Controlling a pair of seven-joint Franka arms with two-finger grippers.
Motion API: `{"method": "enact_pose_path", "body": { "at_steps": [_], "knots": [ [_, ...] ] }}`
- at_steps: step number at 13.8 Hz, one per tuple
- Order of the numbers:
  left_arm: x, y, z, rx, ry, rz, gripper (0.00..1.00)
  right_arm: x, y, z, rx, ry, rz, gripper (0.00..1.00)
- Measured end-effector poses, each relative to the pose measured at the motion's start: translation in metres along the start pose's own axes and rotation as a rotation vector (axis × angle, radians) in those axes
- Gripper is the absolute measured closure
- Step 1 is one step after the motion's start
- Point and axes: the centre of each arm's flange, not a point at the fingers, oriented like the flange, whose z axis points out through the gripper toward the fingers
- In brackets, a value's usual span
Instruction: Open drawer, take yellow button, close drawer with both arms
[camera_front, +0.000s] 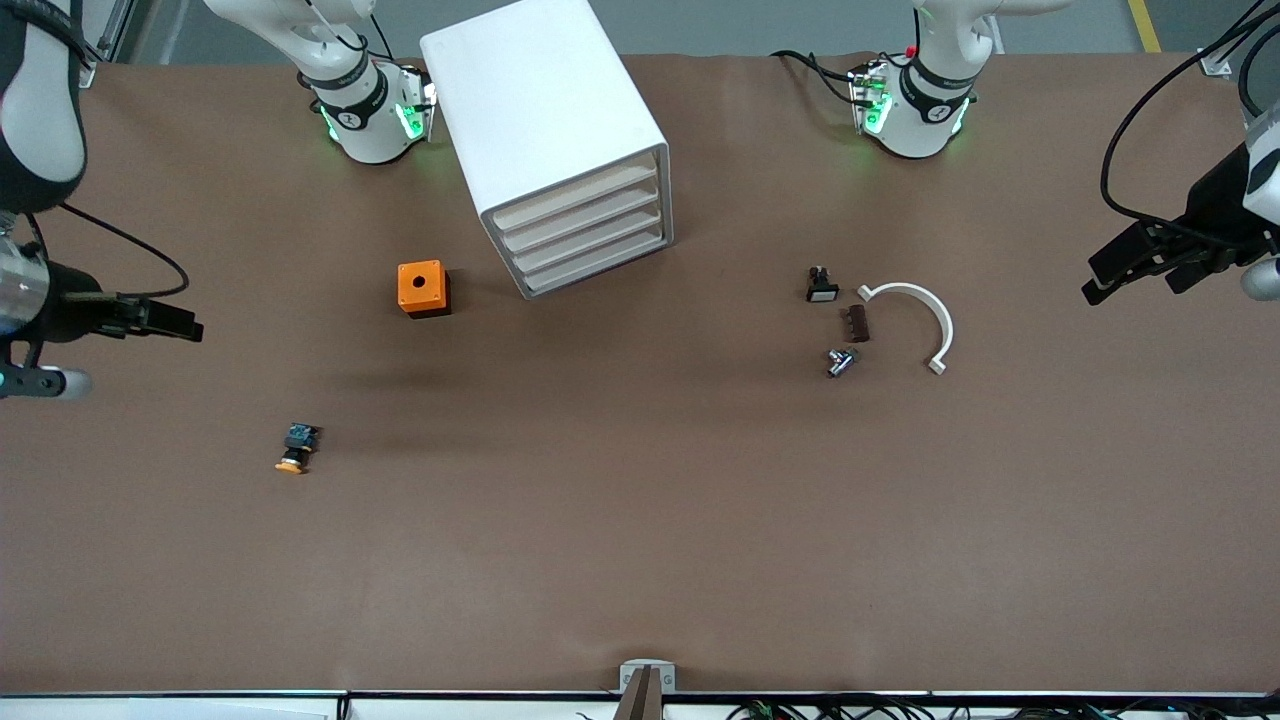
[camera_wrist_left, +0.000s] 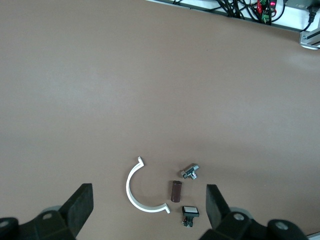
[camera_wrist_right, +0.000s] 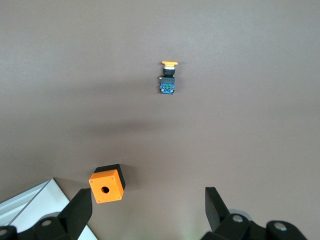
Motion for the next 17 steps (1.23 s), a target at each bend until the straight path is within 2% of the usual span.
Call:
{"method": "enact_pose_path", "body": {
  "at_steps": [2,5,12,17],
  "knots": [
    [0.0,-0.001,0.0,0.005,-0.003,0.024,0.0,-0.009,0.0,-0.013,0.001,0.015,-0.001,0.0],
    [-0.002,-0.002,0.001,0.008,-0.019,0.096,0.0,-0.011,0.001,-0.013,0.001,0.009,0.0,0.0],
    [-0.002,-0.003,0.001,0.008,-0.019,0.1,0.0,-0.011,0.001,-0.013,0.001,0.01,0.001,0.0],
    [-0.002,-0.003,0.001,0.008,-0.02,0.1,0.0,-0.012,0.001,-0.037,-0.002,0.059,0.001,0.0]
  ]
}}
